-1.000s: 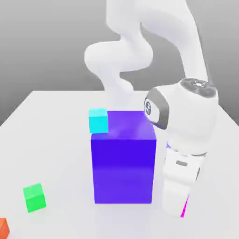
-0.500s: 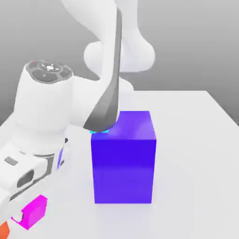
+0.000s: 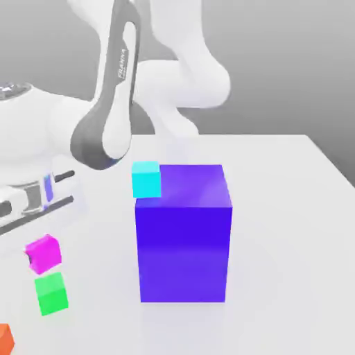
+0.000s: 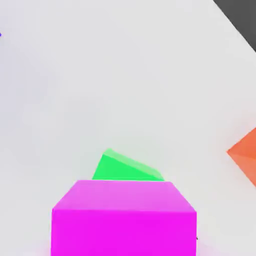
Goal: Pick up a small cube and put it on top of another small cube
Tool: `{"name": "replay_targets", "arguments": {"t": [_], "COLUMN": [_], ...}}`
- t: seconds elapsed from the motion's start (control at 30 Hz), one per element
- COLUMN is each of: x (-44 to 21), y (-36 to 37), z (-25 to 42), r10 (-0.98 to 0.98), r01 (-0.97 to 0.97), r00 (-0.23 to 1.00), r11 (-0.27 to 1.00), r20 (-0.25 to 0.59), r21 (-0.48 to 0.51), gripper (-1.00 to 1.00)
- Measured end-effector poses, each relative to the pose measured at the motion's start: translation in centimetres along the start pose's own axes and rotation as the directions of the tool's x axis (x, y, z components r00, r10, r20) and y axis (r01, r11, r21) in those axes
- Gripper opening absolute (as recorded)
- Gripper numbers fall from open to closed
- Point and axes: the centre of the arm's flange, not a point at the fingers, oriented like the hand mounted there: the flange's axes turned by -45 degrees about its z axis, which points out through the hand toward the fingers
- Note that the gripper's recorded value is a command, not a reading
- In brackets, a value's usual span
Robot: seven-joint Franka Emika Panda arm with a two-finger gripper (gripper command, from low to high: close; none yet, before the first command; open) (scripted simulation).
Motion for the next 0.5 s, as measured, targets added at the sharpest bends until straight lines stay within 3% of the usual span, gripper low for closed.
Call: {"name": "replay_targets", "arguments": {"t": [0.1, 0.13, 0.5], "x": [-0.1, -0.1, 0.0], "y": [-0.2, -0.3, 0.0], "z": [2.3, 2.9, 0.2], "r10": [0.002, 0.004, 0.000], "r01": [-0.002, -0.004, 0.000], "r00": [1.000, 1.000, 1.000], "r11": [1.000, 1.000, 1.000], "r20": [-0.001, -0.002, 0.000], "r21": [0.007, 0.009, -0.002], "gripper": [-1.00, 1.00, 1.00]}}
